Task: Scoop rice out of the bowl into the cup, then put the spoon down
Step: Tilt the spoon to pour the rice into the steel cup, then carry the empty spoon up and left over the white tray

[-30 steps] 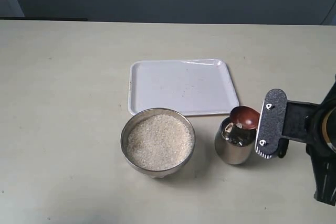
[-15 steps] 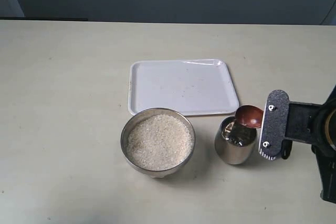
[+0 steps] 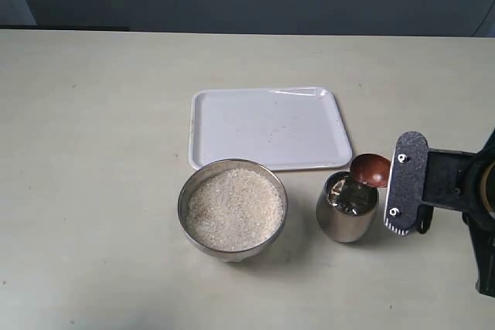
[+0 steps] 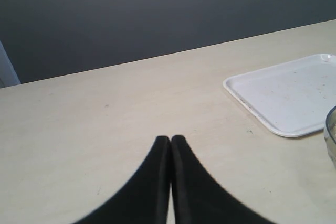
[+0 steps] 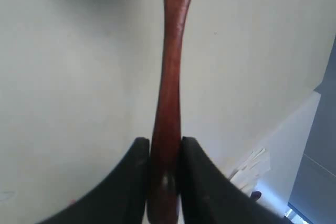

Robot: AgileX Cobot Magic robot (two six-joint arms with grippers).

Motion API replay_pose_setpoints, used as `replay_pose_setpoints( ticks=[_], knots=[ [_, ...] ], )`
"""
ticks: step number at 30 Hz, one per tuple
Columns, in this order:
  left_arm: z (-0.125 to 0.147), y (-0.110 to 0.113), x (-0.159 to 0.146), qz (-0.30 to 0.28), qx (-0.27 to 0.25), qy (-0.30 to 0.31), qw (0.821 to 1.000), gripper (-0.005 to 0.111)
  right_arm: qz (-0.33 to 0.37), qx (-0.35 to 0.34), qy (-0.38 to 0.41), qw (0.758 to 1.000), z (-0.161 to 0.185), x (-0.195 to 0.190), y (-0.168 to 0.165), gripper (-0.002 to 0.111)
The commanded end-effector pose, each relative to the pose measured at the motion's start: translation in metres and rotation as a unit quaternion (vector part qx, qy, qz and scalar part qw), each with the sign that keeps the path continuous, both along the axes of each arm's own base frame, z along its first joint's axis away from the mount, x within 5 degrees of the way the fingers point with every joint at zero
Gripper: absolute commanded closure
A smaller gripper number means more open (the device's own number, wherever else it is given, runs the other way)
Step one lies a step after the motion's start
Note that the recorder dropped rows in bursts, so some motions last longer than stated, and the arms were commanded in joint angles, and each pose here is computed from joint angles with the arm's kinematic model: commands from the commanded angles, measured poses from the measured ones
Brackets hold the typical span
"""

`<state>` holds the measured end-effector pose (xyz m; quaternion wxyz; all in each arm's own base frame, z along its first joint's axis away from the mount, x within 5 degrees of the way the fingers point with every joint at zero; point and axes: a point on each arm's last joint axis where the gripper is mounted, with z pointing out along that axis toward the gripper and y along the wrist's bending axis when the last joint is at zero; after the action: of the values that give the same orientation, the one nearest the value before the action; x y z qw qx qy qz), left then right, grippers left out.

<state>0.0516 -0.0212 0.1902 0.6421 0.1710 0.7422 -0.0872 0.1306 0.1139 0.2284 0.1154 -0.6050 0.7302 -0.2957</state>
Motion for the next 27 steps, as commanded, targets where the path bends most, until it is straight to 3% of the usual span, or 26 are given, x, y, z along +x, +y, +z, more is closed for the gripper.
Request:
replay_pose_setpoints(
  ticks=[1, 17, 27],
  knots=[
    [0.002, 0.000, 0.000, -0.001, -0.005, -0.005, 1.000, 0.106, 0.021, -0.011, -0.009, 1.000, 0.000, -0.003, 0.003, 0.109],
    [0.002, 0.000, 0.000, -0.001, -0.005, -0.005, 1.000, 0.106, 0.026, -0.014, -0.013, 0.999, 0.002, -0.004, 0.004, 0.109],
    [0.002, 0.000, 0.000, -0.001, -0.005, -0.005, 1.000, 0.106, 0.081, 0.159, -0.071, 0.981, 0.013, 0.014, 0.035, 0.109]
  ],
)
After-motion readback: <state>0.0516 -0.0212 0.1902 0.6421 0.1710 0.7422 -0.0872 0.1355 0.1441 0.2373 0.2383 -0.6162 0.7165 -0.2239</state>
